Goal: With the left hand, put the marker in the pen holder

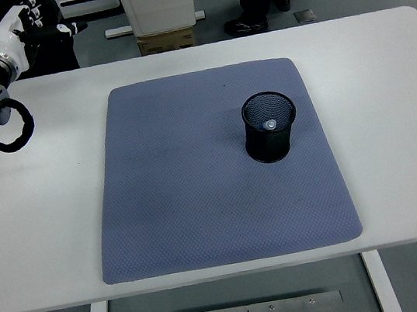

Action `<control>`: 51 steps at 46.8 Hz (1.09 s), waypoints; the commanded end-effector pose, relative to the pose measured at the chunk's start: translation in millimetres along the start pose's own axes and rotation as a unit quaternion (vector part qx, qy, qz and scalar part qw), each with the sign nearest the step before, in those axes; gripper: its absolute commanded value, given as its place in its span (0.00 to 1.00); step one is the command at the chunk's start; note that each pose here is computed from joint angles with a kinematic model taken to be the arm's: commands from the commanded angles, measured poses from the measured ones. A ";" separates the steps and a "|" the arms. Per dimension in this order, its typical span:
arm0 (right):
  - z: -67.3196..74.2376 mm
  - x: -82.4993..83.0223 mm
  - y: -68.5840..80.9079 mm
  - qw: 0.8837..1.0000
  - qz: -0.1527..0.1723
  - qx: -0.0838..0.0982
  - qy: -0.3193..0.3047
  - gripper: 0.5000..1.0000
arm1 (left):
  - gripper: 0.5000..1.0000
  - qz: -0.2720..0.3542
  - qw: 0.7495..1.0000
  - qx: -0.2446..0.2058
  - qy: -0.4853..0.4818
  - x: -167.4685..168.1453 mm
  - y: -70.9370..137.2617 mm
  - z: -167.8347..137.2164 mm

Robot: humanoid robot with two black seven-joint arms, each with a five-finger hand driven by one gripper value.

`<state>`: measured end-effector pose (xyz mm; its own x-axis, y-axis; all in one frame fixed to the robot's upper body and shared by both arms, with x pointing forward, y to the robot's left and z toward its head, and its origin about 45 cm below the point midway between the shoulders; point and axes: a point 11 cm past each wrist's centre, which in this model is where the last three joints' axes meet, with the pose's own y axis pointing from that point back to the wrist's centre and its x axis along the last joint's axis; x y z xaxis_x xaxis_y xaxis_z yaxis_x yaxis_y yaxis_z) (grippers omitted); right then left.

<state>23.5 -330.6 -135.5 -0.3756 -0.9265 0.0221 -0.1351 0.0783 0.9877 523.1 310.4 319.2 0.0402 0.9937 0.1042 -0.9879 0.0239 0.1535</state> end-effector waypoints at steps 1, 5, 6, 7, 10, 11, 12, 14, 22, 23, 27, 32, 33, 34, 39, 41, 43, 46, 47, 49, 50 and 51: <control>0.1 0.1 0.0 1.000 0.001 0.000 0.000 1.00 | 0.95 0.003 1.000 -0.009 0.021 1.0 1.6 -9.0; -0.1 0.1 0.0 1.000 0.001 0.000 0.000 1.00 | 0.96 0.008 0.999 -0.020 0.044 2.8 3.8 -18.5; -0.1 -0.5 0.0 1.000 -0.001 0.000 0.001 1.00 | 0.98 0.009 0.999 -0.022 0.049 2.4 4.3 -21.5; -0.1 -0.4 0.0 1.000 0.000 0.000 0.000 1.00 | 0.98 0.011 0.998 -0.023 0.056 3.1 5.1 -24.9; 0.1 0.0 0.0 1.000 0.000 0.000 0.000 1.00 | 0.99 0.013 0.997 -0.029 0.073 2.9 7.3 -34.9; 0.1 0.0 0.0 1.000 0.000 0.000 0.000 1.00 | 1.00 0.015 0.996 -0.033 0.080 2.6 7.7 -36.0; -0.1 0.0 0.0 1.000 0.000 0.000 0.000 1.00 | 1.00 0.016 0.995 -0.037 0.087 2.5 8.3 -38.2; 0.1 0.0 0.0 1.000 0.000 0.000 0.000 1.00 | 1.00 0.020 0.994 -0.042 0.099 3.2 9.8 -43.1; -0.1 -0.5 0.0 1.000 -0.001 0.000 0.000 1.00 | 1.00 0.034 0.987 -0.062 0.143 5.2 13.1 -51.0; 0.1 0.0 0.0 1.000 0.000 0.000 0.000 1.00 | 1.00 0.035 0.986 -0.063 0.148 5.3 13.4 -51.5; -0.1 -0.4 0.0 1.000 0.000 0.000 0.000 1.00 | 1.00 0.041 0.984 -0.060 0.164 7.0 15.3 -58.8; 0.1 0.0 0.0 1.000 0.000 0.000 0.000 1.00 | 1.00 0.046 0.981 -0.052 0.179 6.2 18.4 -72.3; 0.1 0.0 0.0 1.000 0.000 0.000 0.000 1.00 | 1.00 0.046 0.981 -0.052 0.179 6.2 18.4 -72.3; -0.1 0.0 0.0 1.000 0.000 0.000 0.000 1.00 | 1.00 0.050 0.981 -0.057 0.181 8.1 20.3 -76.3; -0.1 0.1 0.0 1.000 0.001 0.000 0.000 1.00 | 1.00 0.048 0.980 -0.059 0.182 6.0 22.3 -82.0; -0.1 0.0 0.0 1.000 0.000 0.000 0.000 1.00 | 1.00 0.046 0.980 -0.057 0.184 2.1 22.6 -85.9; 0.1 0.0 0.0 1.000 0.000 0.000 0.000 1.00 | 1.00 0.046 0.980 -0.055 0.186 0.4 23.4 -89.3; -0.1 0.1 0.0 1.000 0.001 0.000 0.000 1.00 | 1.00 0.045 0.980 -0.049 0.189 -3.2 25.0 -96.7; -0.1 0.0 0.0 1.000 0.000 0.000 0.001 1.00 | 1.00 0.045 0.979 -0.047 0.191 -4.3 25.7 -99.4; 0.0 -0.5 0.0 1.000 -0.001 0.000 0.000 1.00 | 1.00 0.045 0.979 -0.047 0.193 -6.4 27.0 -103.7; -0.1 0.1 0.0 1.000 0.001 0.000 0.000 1.00 | 1.00 0.045 0.979 -0.047 0.194 -7.3 27.8 -105.8; -0.1 0.1 0.0 1.000 0.001 0.000 0.000 1.00 | 1.00 0.045 0.979 -0.049 0.193 -8.4 28.6 -107.8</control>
<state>23.5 -330.5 -135.5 -0.3754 -0.9266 0.0220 -0.1352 0.0783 0.9877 481.2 316.7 222.1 -0.0890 0.9593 -0.2681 -0.9950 -0.0737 0.0666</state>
